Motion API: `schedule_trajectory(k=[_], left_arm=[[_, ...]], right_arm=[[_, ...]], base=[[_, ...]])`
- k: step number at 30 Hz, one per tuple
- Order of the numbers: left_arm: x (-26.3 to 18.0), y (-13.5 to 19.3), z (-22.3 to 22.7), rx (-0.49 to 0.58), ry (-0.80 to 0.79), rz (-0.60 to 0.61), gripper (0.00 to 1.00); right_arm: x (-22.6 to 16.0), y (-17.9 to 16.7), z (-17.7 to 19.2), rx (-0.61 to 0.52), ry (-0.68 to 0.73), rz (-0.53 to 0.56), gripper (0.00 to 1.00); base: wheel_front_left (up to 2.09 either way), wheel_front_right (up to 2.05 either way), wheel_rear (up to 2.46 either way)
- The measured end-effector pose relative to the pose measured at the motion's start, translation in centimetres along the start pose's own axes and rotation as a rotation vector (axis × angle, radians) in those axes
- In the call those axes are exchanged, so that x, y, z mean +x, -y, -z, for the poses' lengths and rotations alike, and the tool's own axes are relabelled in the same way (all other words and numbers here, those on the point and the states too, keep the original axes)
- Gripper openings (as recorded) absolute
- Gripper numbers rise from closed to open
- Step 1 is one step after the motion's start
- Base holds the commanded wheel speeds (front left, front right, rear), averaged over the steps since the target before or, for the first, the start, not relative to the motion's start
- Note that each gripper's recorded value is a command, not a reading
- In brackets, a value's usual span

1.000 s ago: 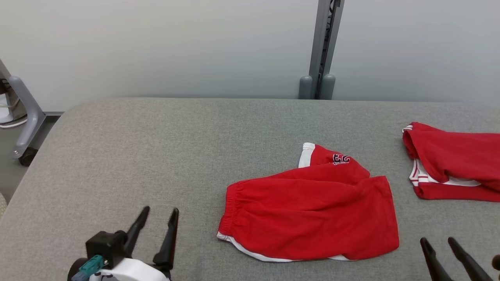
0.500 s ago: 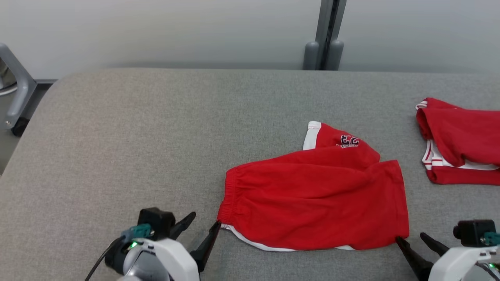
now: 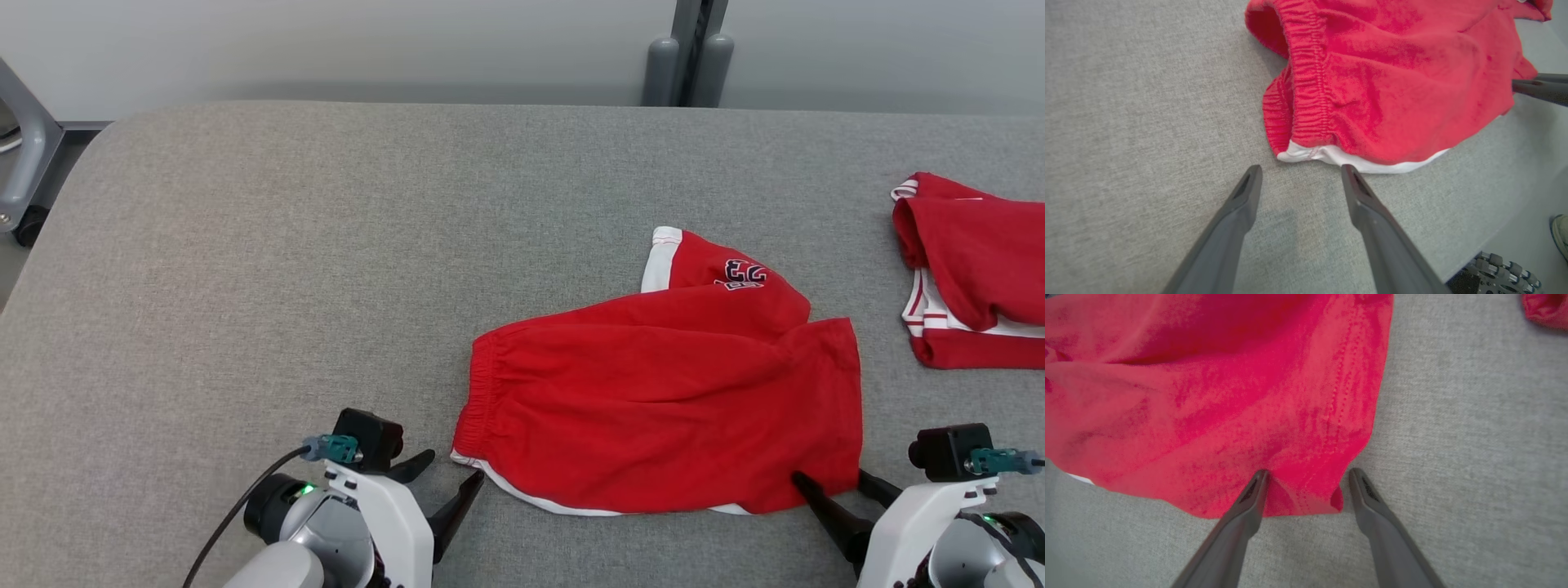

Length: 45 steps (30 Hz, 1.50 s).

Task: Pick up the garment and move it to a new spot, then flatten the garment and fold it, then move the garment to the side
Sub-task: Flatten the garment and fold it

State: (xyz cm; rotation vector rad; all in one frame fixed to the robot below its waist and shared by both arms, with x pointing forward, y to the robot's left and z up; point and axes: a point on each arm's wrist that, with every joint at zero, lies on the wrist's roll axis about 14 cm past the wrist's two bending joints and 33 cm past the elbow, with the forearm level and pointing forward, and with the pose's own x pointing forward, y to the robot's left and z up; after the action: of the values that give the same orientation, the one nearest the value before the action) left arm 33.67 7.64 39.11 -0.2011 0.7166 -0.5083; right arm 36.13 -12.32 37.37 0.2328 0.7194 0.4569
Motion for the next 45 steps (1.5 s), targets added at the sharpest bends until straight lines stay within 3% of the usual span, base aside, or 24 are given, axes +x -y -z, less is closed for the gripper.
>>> schedule_trajectory(k=[3,5,6,7,10,11,12,13,14,30,34,41,45], left_arm=[[0.4,-0.1,-0.7,0.022,0.000,0.004,1.00],[0.7,0.1,-0.8,0.031,-0.012,0.015,1.00],[0.9,0.2,-0.7,0.034,-0.020,0.020,1.00],[1.1,0.3,-0.7,0.040,-0.031,0.025,1.00],[1.4,0.6,-0.4,0.050,-0.053,0.038,0.98],[1.5,0.7,-0.4,0.055,-0.056,0.041,0.75],[1.6,0.8,-0.5,0.060,-0.056,0.046,0.48],[1.6,0.9,-0.6,0.064,-0.053,0.049,0.36],[1.5,1.0,-0.6,0.064,-0.053,0.051,0.00],[-1.3,1.9,-3.1,0.070,0.019,0.077,0.00],[-1.1,0.8,-4.9,0.121,-0.004,0.070,0.00],[0.5,-0.6,-12.6,0.201,0.012,0.077,0.00],[2.3,-1.4,-15.6,0.195,-0.042,0.088,0.00]], right_arm=[[0.1,0.0,0.1,0.002,-0.003,-0.004,1.00],[0.1,0.0,0.1,0.004,-0.005,-0.007,0.89],[0.1,0.0,0.0,0.004,-0.006,-0.008,0.73],[0.1,0.0,0.0,0.005,-0.007,-0.009,0.49],[0.1,-0.2,0.1,0.009,-0.010,-0.016,0.15],[0.1,-0.3,0.2,0.008,-0.013,-0.019,0.00],[0.0,-0.5,0.3,0.010,-0.012,-0.023,0.00],[-0.1,-0.7,0.3,0.009,-0.011,-0.028,0.00],[-0.2,-0.8,0.2,0.011,-0.008,-0.032,0.00],[-4.0,-2.1,-2.8,0.049,0.103,-0.088,0.00],[-4.2,-2.1,-5.3,0.045,0.117,-0.114,0.00],[-3.0,-1.8,-11.8,0.006,0.138,-0.161,0.00],[-1.5,-1.3,-15.9,0.004,0.145,-0.187,0.00]], base=[[0.00,0.00,0.00],[0.00,0.00,0.00],[0.00,0.00,0.00],[0.00,0.00,0.00],[0.00,0.00,0.00],[0.00,0.00,0.00],[0.00,0.00,0.00],[0.00,0.00,0.00],[0.00,0.00,0.00],[0.00,0.00,0.00],[0.00,0.00,0.00],[0.00,0.00,0.00],[0.00,0.00,0.00]])
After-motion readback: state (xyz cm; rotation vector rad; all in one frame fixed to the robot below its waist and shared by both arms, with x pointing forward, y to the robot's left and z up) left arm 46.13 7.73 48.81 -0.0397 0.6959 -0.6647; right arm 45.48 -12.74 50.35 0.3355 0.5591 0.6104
